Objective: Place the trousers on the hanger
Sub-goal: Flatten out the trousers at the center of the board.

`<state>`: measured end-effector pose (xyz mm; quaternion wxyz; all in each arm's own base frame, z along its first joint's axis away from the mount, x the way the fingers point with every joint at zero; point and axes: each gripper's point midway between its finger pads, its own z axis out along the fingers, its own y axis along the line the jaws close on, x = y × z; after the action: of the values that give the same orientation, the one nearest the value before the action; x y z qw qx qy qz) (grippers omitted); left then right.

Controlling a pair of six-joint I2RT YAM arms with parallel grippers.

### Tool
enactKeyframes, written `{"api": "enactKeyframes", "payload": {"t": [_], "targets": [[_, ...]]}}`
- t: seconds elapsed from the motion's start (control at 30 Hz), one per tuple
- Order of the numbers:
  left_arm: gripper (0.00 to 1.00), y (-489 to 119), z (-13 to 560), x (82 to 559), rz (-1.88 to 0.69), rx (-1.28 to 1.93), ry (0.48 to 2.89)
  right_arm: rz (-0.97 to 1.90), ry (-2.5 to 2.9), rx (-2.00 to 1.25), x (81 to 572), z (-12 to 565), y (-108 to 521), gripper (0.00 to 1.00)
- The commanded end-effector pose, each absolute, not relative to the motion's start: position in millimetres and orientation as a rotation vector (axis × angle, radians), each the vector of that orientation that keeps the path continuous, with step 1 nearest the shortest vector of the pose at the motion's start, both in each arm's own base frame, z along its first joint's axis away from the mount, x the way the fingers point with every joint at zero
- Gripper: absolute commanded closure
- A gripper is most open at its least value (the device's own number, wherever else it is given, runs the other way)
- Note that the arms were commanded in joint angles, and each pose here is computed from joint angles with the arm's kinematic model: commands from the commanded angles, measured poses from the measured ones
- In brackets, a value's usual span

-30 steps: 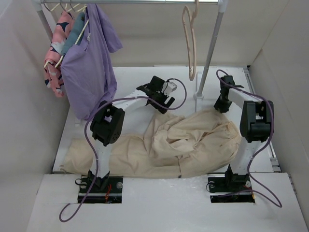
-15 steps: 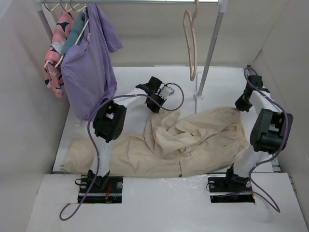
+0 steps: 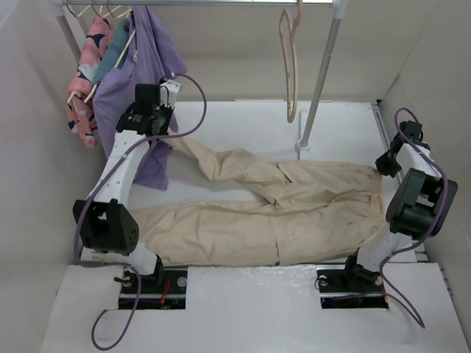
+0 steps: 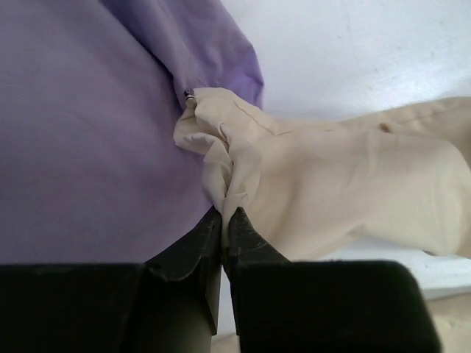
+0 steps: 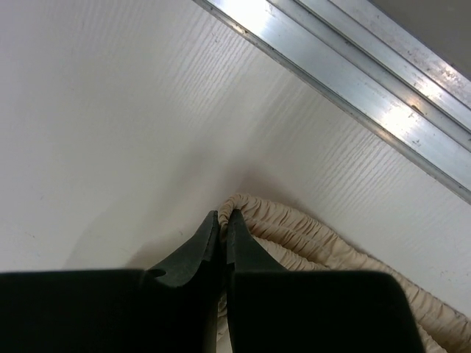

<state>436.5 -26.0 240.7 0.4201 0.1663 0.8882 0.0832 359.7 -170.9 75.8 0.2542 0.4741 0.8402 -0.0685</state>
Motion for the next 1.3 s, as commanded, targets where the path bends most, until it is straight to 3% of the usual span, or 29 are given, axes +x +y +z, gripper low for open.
{"api": "enactKeyframes", "payload": {"t": [0.0, 0.3, 0.6, 0.63, 0.67, 0.7, 0.77, 0.8, 1.0, 1.27], "targets": [[1.0, -33, 199, 408, 0.209, 0.503, 2.36, -0.212, 2.177, 1.27, 377, 106, -187, 1.0], [0.97, -31, 121, 318, 0.086, 0.791, 2.718, -0.297, 2.191, 1.26, 369, 110, -196, 1.0], [0.94, 21, 106, 253, 0.338, 1.189, 2.929, -0.402, 2.112, 1.269, 373, 145, -215, 1.0], [0.89, 23, 105, 247, 0.327, 1.252, 2.949, -0.416, 2.095, 1.269, 375, 150, -218, 1.0], [0.72, 21, 108, 248, 0.307, 1.268, 2.943, -0.421, 2.103, 1.259, 374, 150, -218, 1.0], [0.61, 17, 108, 249, 0.274, 1.27, 2.947, -0.421, 2.103, 1.259, 374, 150, -218, 1.0], [0.5, 5, 121, 266, 0.187, 1.225, 2.895, -0.427, 2.119, 1.252, 374, 146, -219, 1.0], [0.41, -27, 136, 292, -0.018, 1.128, 2.805, -0.438, 2.153, 1.249, 375, 134, -219, 1.0], [0.4, -63, 173, 363, -0.157, 0.921, 2.61, -0.451, 2.185, 1.231, 381, 126, -223, 1.0], [0.4, -44, 119, 417, 0.079, 0.735, 2.722, -0.471, 2.248, 1.124, 406, 113, -209, 1.0]]}}
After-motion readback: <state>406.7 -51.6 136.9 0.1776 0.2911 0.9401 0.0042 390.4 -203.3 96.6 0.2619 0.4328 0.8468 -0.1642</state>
